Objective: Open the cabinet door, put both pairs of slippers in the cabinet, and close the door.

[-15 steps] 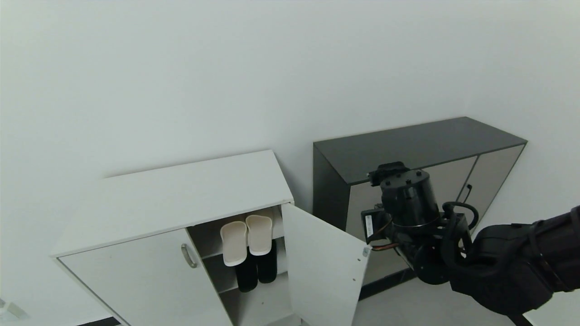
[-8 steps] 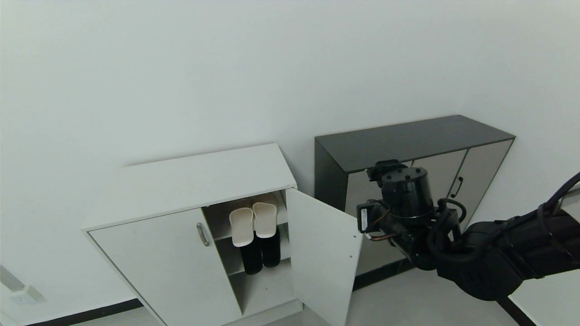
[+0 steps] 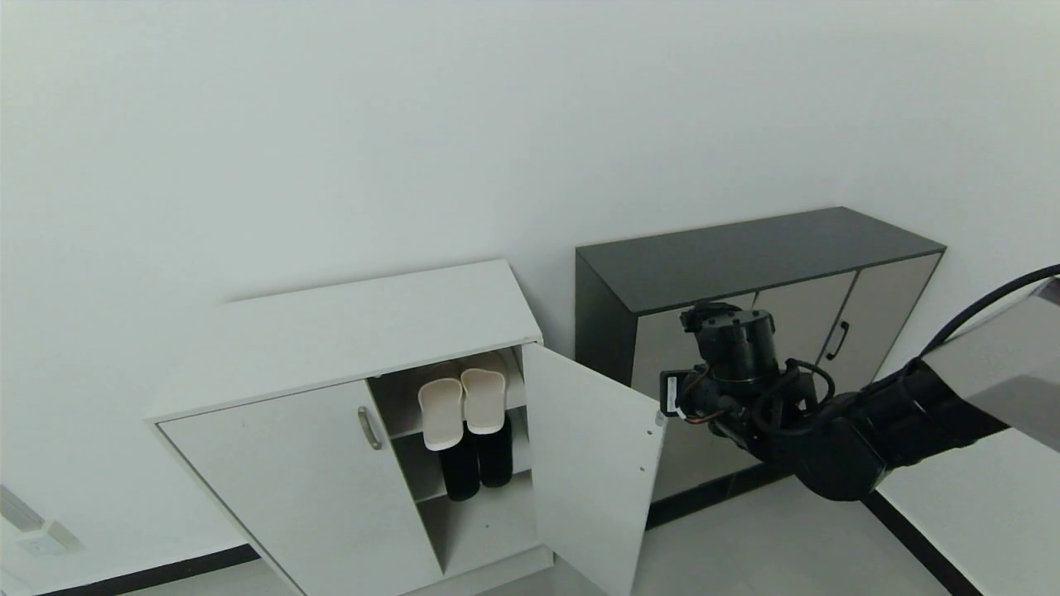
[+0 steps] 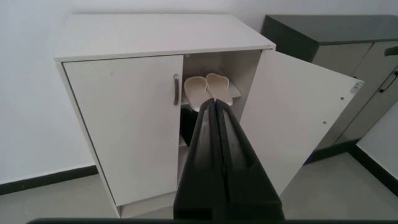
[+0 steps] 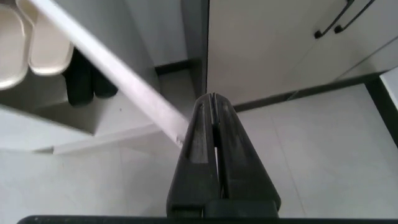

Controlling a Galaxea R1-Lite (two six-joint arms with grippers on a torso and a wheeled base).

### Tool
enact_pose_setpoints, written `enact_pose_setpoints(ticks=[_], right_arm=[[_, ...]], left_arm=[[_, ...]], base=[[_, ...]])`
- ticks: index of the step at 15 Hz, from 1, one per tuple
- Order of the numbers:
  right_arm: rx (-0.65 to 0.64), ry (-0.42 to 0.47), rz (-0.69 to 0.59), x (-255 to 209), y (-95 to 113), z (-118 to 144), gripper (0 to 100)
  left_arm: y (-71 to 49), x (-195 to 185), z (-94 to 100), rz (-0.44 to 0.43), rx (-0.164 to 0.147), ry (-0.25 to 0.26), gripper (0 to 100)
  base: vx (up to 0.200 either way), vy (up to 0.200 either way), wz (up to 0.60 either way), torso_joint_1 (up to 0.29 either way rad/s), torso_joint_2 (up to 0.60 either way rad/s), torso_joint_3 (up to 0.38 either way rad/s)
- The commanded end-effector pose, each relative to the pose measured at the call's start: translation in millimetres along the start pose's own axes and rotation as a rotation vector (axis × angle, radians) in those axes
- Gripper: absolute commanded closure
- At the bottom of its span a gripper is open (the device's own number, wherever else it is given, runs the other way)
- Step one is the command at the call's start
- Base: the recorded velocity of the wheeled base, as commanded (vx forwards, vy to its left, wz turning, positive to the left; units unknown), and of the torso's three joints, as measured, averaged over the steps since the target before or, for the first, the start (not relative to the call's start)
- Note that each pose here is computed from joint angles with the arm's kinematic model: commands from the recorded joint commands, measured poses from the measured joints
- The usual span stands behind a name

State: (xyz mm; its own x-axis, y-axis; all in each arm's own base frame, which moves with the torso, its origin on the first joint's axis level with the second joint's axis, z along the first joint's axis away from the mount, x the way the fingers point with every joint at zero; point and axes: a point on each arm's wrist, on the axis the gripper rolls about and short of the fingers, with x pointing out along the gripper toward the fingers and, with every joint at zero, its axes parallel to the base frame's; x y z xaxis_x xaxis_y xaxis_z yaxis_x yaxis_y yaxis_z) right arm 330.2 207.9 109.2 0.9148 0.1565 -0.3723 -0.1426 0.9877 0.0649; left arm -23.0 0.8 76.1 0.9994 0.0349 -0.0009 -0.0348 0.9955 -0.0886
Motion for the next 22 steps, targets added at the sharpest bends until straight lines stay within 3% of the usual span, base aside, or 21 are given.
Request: enact_pose_setpoints(ticks=[1,8,14,19,22], right_arm=[[-0.009,0.041,-0.021,19,-2,-16,100],[-0.008,0.076,-0.048,45,-9,-32,100],[0.009,0.045,-0.021,51,-5,-34,100],[0.002,0.044,0.002,46,4,-36,100],[-0.027,0.065,0.040,33,21,-46,100]], left_arm=[[0.0,0,0.0,0.000,0.000,0.001,100],[0.0,0,0.0,-0.001,0.000,0.001,100],[0.1,0,-0.2,-0.001,0.000,0.002,100],[0.0,0,-0.2,0.001,0.000,0.002,100],[0.1,0,-0.2,-0.001,0.000,0.002,100]], base=[[0.000,0.000,0.00,0.000,0.00,0.000],[0.000,0.000,0.00,0.000,0.00,0.000],[0.000,0.000,0.00,0.000,0.00,0.000],[0.000,0.000,0.00,0.000,0.00,0.000],[0.000,0.000,0.00,0.000,0.00,0.000]])
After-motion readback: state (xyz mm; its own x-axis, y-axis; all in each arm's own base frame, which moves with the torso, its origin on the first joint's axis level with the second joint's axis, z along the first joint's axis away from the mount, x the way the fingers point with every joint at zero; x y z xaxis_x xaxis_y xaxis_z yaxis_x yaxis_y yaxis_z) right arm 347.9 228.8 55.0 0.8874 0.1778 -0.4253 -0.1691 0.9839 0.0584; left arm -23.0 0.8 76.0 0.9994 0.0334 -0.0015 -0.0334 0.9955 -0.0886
